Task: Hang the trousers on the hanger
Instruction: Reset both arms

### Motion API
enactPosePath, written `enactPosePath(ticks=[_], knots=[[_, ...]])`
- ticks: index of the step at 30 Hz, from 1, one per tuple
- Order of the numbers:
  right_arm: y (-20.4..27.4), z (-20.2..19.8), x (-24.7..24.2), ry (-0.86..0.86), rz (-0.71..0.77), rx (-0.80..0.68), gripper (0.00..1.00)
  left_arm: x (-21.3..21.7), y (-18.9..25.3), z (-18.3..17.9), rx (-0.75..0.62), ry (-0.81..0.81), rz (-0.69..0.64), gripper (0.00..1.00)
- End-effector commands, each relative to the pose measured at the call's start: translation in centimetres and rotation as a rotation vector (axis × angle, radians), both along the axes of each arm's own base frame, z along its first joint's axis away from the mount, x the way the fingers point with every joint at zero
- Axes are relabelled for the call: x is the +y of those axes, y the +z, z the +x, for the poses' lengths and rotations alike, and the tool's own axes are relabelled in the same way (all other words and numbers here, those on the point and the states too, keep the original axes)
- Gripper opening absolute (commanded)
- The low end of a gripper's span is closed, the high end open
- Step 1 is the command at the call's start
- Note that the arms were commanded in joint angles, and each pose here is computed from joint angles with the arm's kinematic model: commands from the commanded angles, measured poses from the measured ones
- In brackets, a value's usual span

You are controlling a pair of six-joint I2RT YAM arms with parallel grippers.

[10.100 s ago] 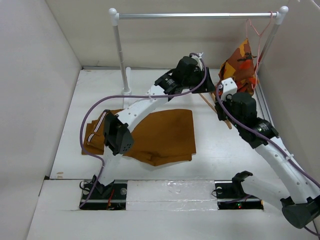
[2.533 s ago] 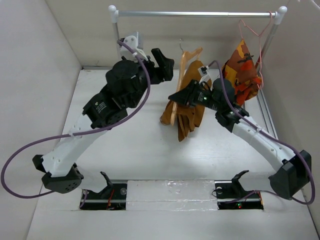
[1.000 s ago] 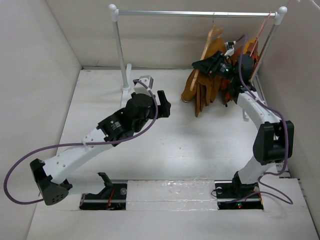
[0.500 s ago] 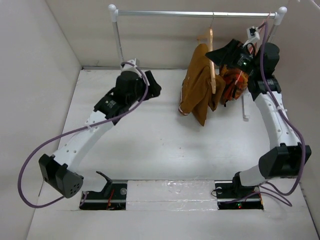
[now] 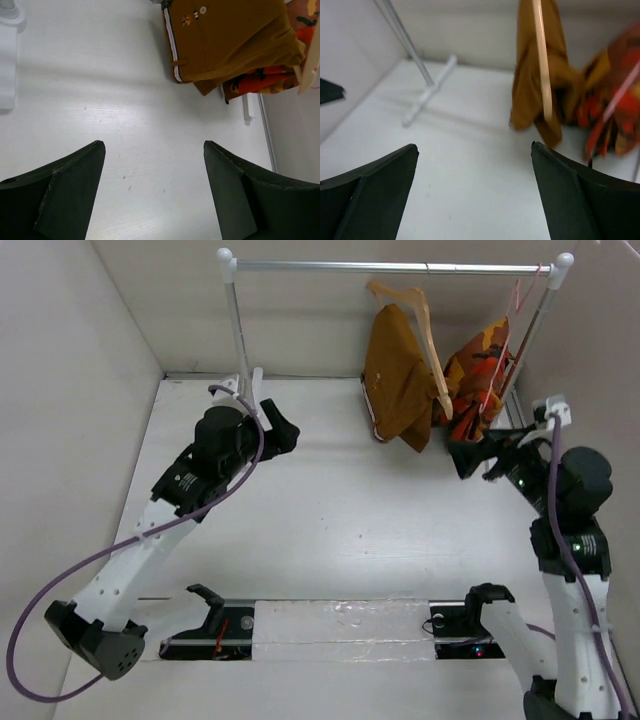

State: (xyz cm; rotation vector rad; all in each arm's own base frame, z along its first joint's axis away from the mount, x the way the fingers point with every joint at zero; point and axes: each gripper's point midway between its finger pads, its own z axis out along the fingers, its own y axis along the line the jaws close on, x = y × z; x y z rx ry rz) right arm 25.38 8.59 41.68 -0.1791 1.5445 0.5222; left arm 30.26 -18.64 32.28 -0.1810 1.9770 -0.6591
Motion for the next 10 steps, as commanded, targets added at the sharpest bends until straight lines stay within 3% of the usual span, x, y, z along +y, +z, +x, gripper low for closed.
enactPosePath(ticks=[1,3,6,7,10], knots=[[-8.9,-2.5,-2.5,-0.129,-0.075,0.214,1.0,2.3,-3.1,-1.5,0.055,0.064,0.055,0.75],[-11.1,-5.8,-3.2,-0.167,-0.079,0.221,1.0,3.3,-5.0,-3.0,0.086,0.082,0.053,0.75],[-14.0,-7.0,-3.4,-0.176,-0.084,0.272,1.0,3.0,-7.2,-4.0,0.116,0.057,0.023,0.73],[-15.2,-6.9,-3.2,-0.169,-0.079,0.302,1.0,2.5,-9.1,-4.8,0.146,0.018,0.014,0.72],[-15.4,-6.0,-2.5,-0.131,-0.065,0.325,1.0,1.6,-8.4,-4.9,0.114,-0.008,-0.055,0.74]])
